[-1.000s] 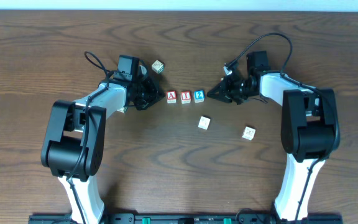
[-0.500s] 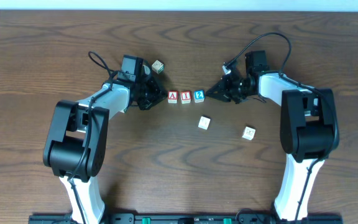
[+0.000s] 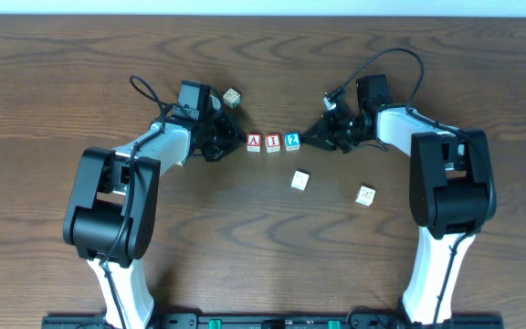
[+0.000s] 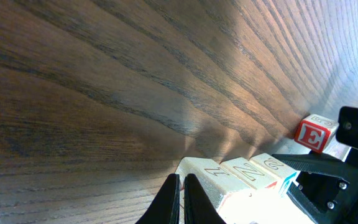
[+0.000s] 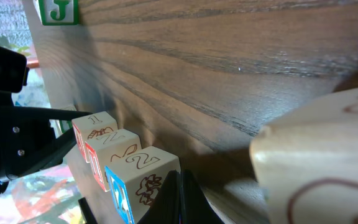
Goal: Spell out Ai2
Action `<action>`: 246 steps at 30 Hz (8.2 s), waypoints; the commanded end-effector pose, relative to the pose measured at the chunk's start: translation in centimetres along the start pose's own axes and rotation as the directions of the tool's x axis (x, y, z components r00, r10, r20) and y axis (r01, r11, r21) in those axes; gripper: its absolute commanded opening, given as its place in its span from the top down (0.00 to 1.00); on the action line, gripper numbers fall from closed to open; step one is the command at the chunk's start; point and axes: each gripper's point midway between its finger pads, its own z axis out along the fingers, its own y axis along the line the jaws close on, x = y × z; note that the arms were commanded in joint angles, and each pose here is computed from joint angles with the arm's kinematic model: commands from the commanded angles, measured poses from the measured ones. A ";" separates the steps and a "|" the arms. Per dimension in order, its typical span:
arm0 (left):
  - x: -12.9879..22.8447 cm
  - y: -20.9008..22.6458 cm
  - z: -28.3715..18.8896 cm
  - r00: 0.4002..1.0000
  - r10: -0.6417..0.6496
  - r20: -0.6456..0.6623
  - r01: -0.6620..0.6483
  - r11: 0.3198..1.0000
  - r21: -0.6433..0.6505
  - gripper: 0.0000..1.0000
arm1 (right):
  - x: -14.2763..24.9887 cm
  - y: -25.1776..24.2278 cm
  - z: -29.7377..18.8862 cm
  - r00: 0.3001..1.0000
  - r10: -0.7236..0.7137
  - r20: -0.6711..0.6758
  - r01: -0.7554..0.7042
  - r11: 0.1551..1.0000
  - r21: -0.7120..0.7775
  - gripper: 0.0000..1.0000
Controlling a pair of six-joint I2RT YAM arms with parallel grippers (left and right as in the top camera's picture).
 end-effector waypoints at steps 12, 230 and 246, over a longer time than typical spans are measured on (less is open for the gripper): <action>0.8 0.2 1.1 1.000 -0.027 -0.008 0.027 0.999 -0.025 0.94 | 0.7 0.5 0.8 1.000 0.004 -0.027 -0.005 1.000 -0.013 0.99; 10.9 18.9 -23.2 0.585 0.553 0.593 -0.203 0.808 -0.553 0.05 | 23.2 17.5 -33.2 0.607 -0.641 0.470 0.353 0.747 0.563 0.01; 10.9 18.9 -23.2 0.585 0.553 0.593 -0.203 0.808 -0.553 0.05 | 23.2 17.5 -33.2 0.607 -0.641 0.470 0.353 0.747 0.563 0.01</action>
